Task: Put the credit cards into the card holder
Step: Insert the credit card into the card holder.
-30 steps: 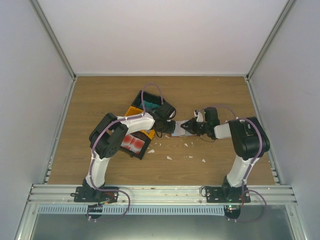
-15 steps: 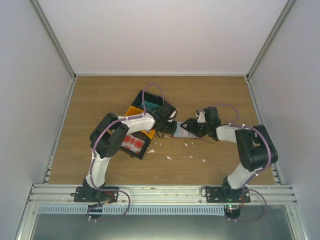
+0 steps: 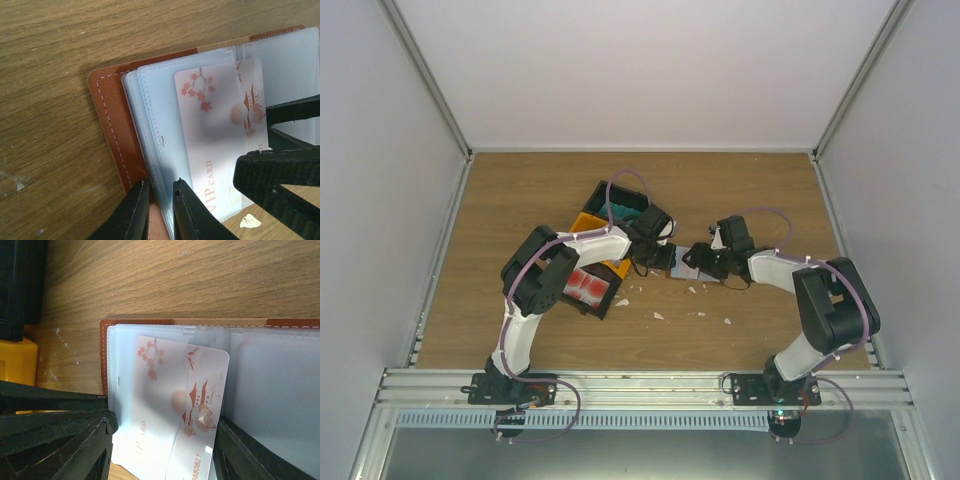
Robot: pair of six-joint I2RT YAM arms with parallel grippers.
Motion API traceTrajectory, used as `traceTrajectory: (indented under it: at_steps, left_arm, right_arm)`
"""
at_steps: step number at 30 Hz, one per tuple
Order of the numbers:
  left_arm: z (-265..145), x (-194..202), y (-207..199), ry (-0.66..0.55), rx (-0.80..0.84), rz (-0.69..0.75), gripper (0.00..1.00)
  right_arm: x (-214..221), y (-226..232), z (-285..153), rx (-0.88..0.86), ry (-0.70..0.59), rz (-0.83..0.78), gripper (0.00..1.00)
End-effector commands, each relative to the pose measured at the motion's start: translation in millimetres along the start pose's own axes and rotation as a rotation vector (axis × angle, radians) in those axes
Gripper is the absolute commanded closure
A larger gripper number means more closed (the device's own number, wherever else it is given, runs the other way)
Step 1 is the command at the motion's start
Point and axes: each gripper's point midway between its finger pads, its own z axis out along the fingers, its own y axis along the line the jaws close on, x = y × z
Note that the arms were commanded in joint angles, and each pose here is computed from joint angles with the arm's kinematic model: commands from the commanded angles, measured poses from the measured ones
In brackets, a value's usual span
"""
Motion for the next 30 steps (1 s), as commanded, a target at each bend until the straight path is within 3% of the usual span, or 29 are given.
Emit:
traceTrajectory:
  at_steps: [1,5,11,15,24,30]
  left_arm:
    - [20.0,28.2,10.6,0.091,-0.023,-0.002,0.82]
    - [21.2,31.5,11.6,0.098,-0.021,-0.006,0.82]
    - [15.3,29.0,7.8,0.09,-0.01,-0.006,0.8]
    - [-0.6,16.2,-0.2,0.051,-0.011,0.014,0.75]
    - [-71.6,-23.4,-35.6,-0.094,0.013,0.1,0.51]
    - [-117.5,-32.6,-11.6,-0.181,-0.186,0.099,0.47]
  right_arm:
    - [17.8,-4.4,10.4,0.089,0.045,0.023,0.47]
    - [16.4,15.6,18.4,0.039,0.028,0.011,0.58]
    - [13.8,23.6,17.8,0.015,0.016,0.0,0.59]
    - [2.9,20.3,-2.8,0.084,-0.044,-0.015,0.52]
    - [-19.6,20.8,-60.5,0.192,-0.205,-0.064,0.42]
    - [-15.3,17.6,-67.4,0.188,-0.225,-0.07,0.41]
